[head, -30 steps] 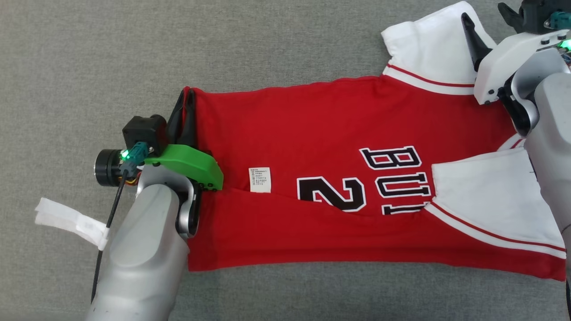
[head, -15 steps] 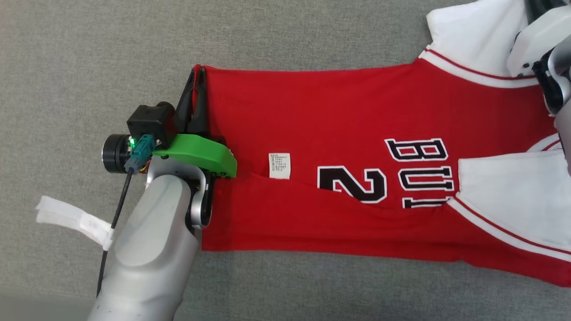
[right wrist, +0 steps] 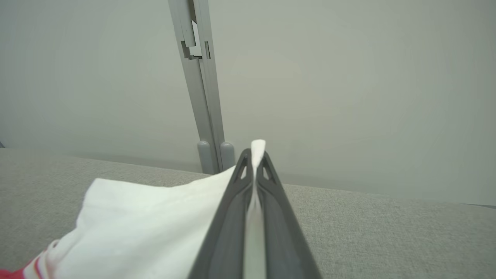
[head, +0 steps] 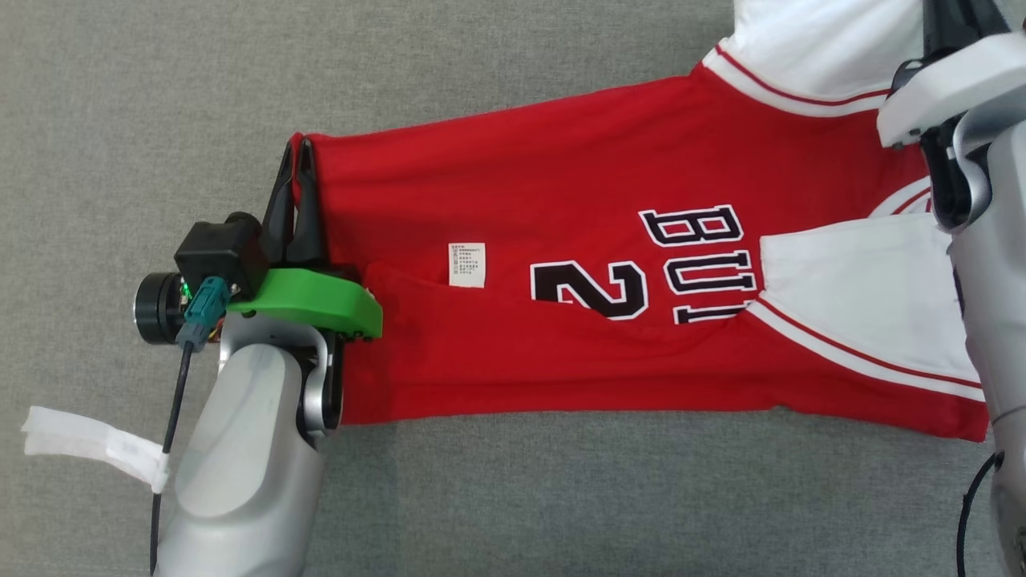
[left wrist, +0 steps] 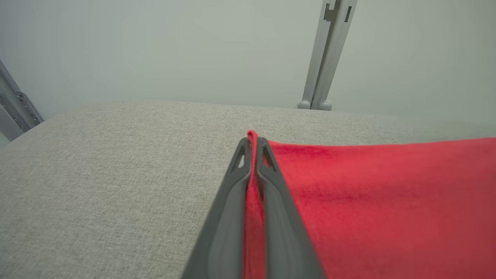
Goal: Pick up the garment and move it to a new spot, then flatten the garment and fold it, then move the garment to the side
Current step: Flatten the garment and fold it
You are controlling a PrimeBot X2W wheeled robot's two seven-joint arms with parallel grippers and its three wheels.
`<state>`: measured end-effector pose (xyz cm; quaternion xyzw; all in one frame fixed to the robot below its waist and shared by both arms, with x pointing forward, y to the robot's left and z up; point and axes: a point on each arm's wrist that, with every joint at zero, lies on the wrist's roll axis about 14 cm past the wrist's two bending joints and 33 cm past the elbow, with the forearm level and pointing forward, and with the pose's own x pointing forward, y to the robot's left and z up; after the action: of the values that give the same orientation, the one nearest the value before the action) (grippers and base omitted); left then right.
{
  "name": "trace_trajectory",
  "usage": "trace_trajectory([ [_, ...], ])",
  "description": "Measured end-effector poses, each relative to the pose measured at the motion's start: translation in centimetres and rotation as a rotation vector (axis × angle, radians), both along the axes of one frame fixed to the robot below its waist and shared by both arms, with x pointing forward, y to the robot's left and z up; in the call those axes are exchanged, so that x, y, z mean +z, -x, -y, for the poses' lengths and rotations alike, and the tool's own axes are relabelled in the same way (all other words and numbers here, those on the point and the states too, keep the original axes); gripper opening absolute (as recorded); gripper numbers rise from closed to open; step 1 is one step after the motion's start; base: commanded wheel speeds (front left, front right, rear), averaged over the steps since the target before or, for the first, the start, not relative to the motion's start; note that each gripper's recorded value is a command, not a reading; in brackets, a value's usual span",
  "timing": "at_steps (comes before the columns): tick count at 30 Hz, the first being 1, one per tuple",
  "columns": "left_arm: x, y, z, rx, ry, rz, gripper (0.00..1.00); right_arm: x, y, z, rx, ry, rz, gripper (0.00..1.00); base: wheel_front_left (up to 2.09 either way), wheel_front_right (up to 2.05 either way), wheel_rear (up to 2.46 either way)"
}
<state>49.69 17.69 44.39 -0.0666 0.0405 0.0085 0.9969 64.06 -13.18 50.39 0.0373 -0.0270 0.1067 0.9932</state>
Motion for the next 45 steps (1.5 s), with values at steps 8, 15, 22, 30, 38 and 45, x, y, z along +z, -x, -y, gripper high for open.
trace_trajectory([
  [8,-0.8,2.2,0.6,-0.03,-0.004,-0.03,0.0,-1.3,7.0,2.8,-0.053,-0.075,-0.024,0.0,0.0,0.0,0.0],
  [15,-1.3,4.7,1.1,-0.044,0.018,-0.055,0.0,-3.7,13.4,5.2,-0.126,-0.135,-0.101,0.0,0.0,0.0,0.0],
  [22,-2.5,7.4,2.2,-0.069,0.043,-0.1,0.0,-5.8,18.1,6.2,-0.18,-0.173,-0.172,0.0,0.0,0.0,0.0],
  [30,-3.4,9.7,1.4,-0.023,0.026,-0.139,1.0,-7.4,20.2,6.2,-0.205,-0.178,-0.227,1.0,0.0,0.0,0.0],
  [38,-2.7,11.5,0.9,0.032,0.029,-0.121,1.0,-5.6,18.0,5.5,-0.163,-0.137,-0.174,1.0,0.0,0.0,0.0],
  [45,-2.3,11.5,1.6,0.019,0.041,-0.112,1.0,-8.3,16.2,4.6,-0.116,-0.035,-0.291,1.0,0.0,0.0,0.0],
])
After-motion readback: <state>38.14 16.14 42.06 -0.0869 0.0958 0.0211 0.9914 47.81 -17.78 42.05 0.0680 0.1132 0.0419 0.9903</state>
